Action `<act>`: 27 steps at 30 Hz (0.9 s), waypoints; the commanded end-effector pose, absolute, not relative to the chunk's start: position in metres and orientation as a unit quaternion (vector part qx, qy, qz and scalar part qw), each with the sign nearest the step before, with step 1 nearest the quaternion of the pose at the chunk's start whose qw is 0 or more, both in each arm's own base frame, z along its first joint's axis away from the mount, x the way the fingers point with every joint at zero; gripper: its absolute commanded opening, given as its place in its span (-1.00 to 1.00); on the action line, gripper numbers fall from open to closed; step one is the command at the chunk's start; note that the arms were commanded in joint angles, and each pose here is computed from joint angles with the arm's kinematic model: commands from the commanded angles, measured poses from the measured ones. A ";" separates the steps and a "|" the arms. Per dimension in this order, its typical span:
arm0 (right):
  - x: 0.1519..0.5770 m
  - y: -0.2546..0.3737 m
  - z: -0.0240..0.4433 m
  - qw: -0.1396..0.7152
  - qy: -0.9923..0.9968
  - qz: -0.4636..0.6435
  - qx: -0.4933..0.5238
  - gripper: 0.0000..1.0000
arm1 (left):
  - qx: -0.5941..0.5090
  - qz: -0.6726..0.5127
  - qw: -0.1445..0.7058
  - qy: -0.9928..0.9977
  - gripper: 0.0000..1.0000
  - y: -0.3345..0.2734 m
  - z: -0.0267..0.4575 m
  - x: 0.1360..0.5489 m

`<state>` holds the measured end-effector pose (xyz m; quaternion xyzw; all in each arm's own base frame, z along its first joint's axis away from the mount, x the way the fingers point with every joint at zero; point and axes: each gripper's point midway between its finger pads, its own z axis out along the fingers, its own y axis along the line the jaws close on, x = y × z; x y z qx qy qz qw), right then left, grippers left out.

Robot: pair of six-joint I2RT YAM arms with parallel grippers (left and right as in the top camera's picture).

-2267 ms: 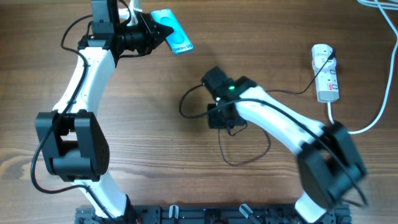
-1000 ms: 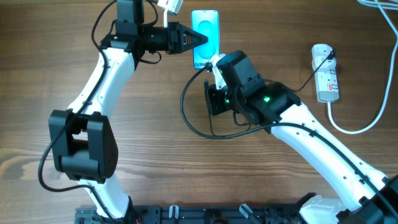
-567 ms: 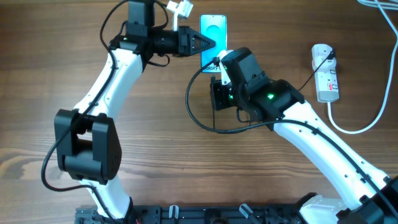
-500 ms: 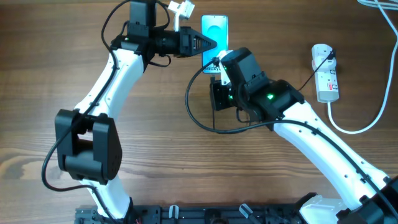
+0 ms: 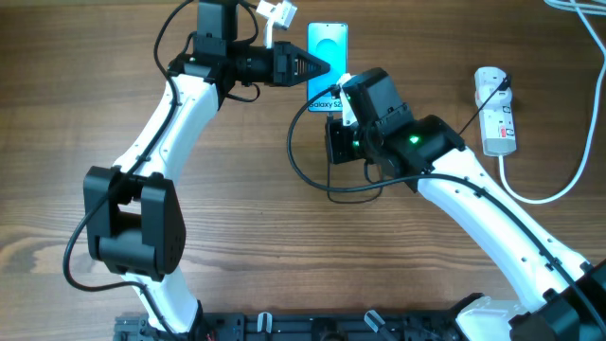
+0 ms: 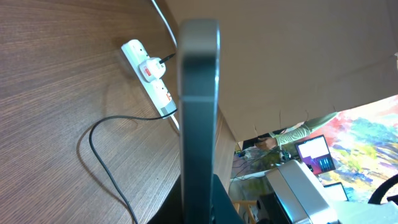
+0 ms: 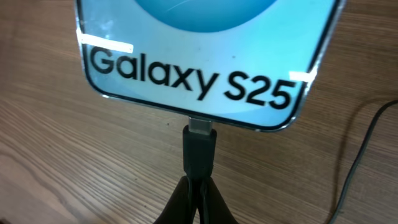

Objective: Plug charger to phone and switch on socket

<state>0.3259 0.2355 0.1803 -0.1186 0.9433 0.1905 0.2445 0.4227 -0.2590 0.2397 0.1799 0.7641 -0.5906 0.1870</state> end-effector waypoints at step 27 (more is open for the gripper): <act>0.331 0.243 0.183 0.242 0.941 0.206 -0.119 -0.91 | 0.212 -0.595 0.215 0.745 -0.92 -0.259 0.265 0.418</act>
